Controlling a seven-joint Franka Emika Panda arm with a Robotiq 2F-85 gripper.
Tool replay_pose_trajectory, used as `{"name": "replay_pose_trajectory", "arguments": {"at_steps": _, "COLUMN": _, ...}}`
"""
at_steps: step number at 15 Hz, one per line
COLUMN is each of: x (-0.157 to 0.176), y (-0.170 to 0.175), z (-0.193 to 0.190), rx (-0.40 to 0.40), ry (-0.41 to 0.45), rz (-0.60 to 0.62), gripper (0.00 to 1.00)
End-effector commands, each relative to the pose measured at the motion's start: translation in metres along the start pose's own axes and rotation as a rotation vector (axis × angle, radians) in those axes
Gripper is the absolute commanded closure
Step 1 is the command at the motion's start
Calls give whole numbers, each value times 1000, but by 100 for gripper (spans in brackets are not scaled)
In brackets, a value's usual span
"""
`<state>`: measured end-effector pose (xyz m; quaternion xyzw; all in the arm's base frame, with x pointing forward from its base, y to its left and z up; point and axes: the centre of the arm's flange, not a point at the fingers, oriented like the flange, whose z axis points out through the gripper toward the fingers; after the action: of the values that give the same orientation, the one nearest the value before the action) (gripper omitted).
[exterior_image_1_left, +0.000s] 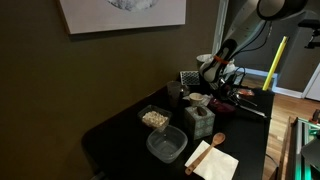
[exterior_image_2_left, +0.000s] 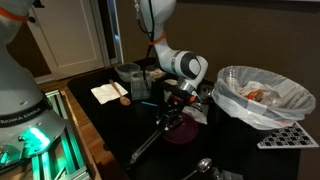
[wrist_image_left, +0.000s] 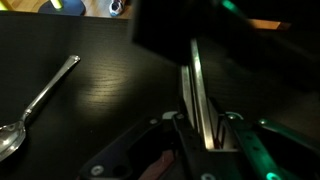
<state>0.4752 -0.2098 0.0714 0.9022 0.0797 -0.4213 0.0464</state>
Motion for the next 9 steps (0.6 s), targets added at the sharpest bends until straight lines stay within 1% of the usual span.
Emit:
{"name": "replay_pose_trajectory", "arguments": {"at_steps": 1, "x": 10, "y": 5, "z": -5, "rx": 11, "ry": -46, "rz": -33, "gripper": 81}}
{"name": "replay_pose_trajectory", "arguments": {"at_steps": 4, "x": 13, "y": 4, "z": -6, "rx": 11, "ry": -67, "rz": -46, "gripper": 76}}
{"name": "replay_pose_trajectory", "arguments": {"at_steps": 9, "x": 21, "y": 3, "z": -4, "rx": 9, "ry": -92, "rz": -52, "gripper": 76}}
